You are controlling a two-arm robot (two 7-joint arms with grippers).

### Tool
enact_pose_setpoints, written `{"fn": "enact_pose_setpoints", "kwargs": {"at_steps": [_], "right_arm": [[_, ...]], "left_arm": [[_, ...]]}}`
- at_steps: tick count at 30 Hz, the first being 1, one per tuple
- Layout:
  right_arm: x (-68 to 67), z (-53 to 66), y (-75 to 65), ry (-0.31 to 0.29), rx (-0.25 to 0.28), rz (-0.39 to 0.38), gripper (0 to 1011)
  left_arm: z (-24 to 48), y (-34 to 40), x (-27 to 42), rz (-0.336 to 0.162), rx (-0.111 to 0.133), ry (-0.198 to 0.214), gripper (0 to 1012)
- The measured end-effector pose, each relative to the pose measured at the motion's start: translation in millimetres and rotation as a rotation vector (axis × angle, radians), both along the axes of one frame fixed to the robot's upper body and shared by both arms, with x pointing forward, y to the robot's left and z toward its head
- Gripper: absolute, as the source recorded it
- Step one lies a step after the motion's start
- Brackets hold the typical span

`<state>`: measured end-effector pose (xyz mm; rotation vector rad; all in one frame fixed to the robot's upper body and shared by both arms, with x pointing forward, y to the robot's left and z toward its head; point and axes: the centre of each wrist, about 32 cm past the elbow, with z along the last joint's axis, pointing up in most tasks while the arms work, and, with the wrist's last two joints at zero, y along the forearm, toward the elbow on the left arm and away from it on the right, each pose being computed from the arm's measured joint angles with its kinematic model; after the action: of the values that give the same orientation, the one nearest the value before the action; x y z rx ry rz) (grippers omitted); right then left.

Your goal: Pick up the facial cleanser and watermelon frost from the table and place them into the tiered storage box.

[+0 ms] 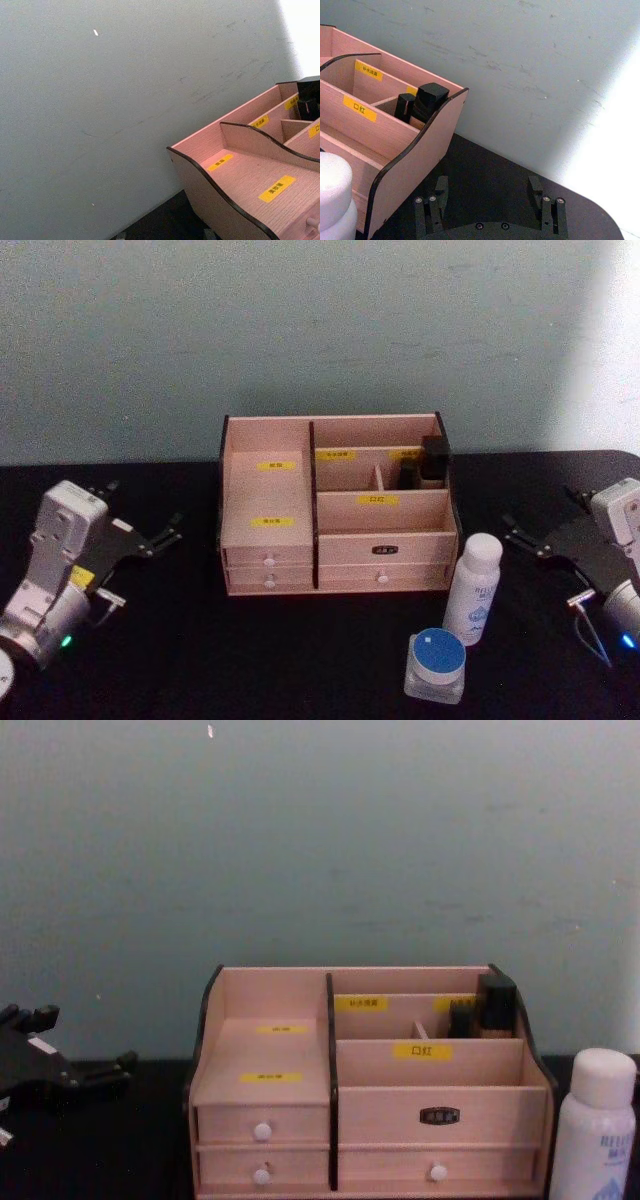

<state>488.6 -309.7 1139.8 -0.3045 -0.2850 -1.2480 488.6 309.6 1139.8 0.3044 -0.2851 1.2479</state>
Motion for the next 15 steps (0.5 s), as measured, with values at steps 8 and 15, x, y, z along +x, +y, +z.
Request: {"fn": "enact_pose_setpoints", "kwargs": {"at_steps": [8, 15], "right_arm": [[0.0, 0.0, 0.0, 0.000, 0.000, 0.000, 1003], [0.0, 0.0, 0.0, 0.000, 0.000, 0.000, 1003]], "left_arm": [[0.0, 0.0, 0.0, 0.000, 0.000, 0.000, 1001], [0.0, 0.0, 0.0, 0.000, 0.000, 0.000, 1001]]}}
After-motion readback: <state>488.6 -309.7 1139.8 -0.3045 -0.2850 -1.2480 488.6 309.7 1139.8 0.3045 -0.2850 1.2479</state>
